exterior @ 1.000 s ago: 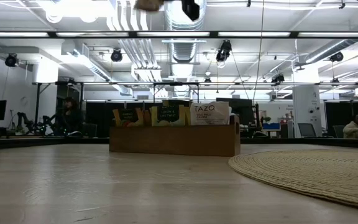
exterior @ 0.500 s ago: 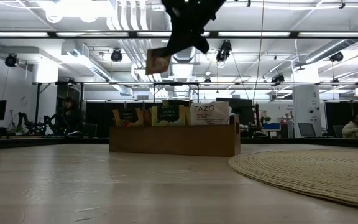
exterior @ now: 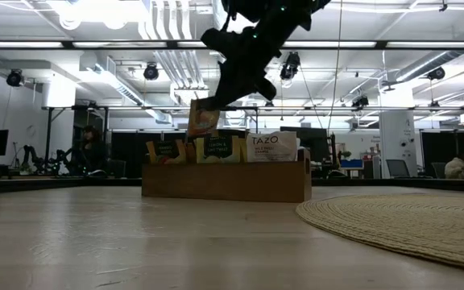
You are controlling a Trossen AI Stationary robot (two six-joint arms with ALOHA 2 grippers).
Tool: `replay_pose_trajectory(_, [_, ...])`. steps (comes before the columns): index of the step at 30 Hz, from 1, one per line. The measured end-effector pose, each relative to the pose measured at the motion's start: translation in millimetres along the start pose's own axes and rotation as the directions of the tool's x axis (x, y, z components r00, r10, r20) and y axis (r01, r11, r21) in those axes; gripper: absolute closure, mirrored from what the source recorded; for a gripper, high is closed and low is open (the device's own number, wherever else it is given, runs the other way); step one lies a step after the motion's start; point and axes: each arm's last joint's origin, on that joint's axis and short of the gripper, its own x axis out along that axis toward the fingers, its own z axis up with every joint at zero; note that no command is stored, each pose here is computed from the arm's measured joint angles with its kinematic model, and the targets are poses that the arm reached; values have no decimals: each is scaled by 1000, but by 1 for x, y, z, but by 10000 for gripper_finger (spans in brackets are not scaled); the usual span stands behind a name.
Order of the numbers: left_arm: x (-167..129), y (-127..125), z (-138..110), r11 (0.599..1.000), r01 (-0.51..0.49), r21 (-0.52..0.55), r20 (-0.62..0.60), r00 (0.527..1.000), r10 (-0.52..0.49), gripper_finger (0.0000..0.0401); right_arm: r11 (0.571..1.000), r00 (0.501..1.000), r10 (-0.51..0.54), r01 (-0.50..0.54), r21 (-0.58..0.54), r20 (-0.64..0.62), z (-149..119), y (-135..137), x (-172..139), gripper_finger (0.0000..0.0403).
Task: Pick & Place Tea
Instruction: Put the orange tea bag into the left section of the wooden organizer
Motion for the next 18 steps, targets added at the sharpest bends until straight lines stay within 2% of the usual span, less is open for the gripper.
replay_pose_trajectory(14, [0,0,0,1000,0,-12,0,1000,0,234,998,999,41,-39,54,-33,-22,23,37,395])
replay_pose_trajectory(18, [0,0,0,1000,0,-13,-1,1000,0,234,998,999,11,-10,56,-30,-23,22,40,395])
